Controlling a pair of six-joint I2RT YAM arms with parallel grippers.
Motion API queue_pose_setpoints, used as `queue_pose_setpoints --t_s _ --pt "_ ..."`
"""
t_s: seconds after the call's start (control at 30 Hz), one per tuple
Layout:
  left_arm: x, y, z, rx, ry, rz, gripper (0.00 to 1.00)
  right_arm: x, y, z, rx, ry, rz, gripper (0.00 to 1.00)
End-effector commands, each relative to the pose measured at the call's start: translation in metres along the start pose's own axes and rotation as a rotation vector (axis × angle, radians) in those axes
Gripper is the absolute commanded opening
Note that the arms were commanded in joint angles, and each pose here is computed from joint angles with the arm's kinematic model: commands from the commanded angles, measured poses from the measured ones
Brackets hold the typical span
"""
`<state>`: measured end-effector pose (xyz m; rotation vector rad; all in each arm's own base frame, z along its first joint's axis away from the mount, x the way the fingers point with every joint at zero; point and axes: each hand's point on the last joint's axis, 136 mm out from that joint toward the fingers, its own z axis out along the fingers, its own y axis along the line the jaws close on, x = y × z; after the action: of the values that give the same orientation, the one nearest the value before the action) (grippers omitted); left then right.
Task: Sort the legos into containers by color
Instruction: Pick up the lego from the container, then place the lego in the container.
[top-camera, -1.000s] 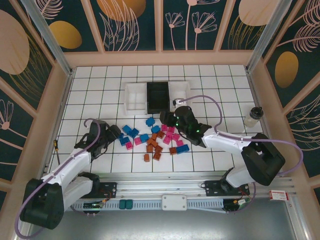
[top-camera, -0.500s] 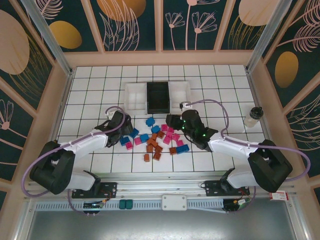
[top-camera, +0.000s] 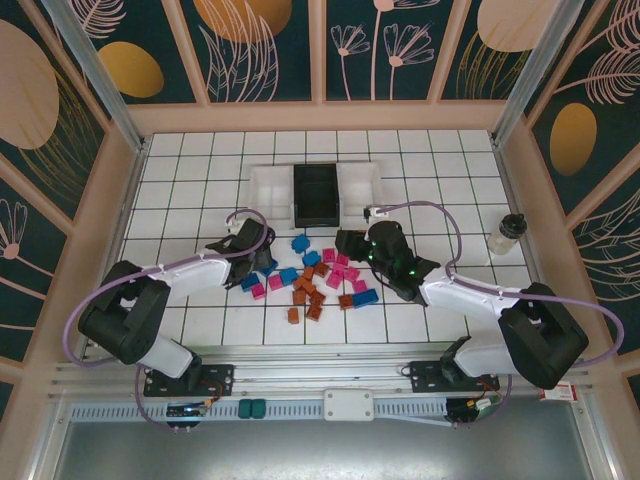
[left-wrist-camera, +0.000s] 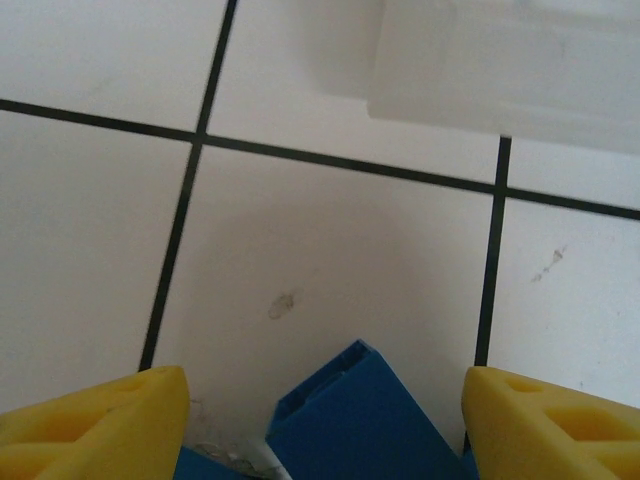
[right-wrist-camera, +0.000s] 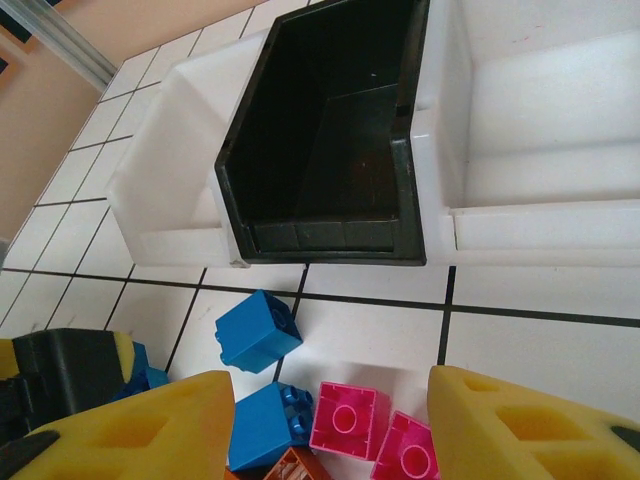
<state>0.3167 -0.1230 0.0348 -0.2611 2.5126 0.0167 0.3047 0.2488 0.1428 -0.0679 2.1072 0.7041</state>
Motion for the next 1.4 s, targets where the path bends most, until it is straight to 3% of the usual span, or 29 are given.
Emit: queue_pose_setpoints --t_s 0.0,0.57,0.87,1.0,1.2,1.37 --pt "-0.003 -0.009 0.002 0.017 -0.005 -0.005 0.71 -0.008 0.002 -0.005 -0.025 -0.035 0.015 0.54" --pt "0.007 -0.01 0.017 0.013 0.013 -0.02 0.55 -0.009 -0.002 -0.011 -0.02 -0.045 0.028 0.54" --pt "0.001 -0.005 -0.001 0.035 -0.018 -0.049 0.36 -0.011 -0.003 -0.011 -0.024 -0.053 0.04 0.54" --pt "-0.021 -0.015 -0.022 0.081 -0.059 -0.074 0.31 -0.012 -0.004 -0.012 -0.022 -0.055 0.044 0.54" --pt "-0.09 -0.039 -0.06 0.116 -0.191 -0.075 0.33 -0.012 -0.007 -0.016 -0.017 -0.058 0.049 0.54" --pt "-0.137 -0.055 -0.039 0.064 -0.222 -0.072 0.33 -0.009 -0.01 -0.019 -0.016 -0.053 0.056 0.54"
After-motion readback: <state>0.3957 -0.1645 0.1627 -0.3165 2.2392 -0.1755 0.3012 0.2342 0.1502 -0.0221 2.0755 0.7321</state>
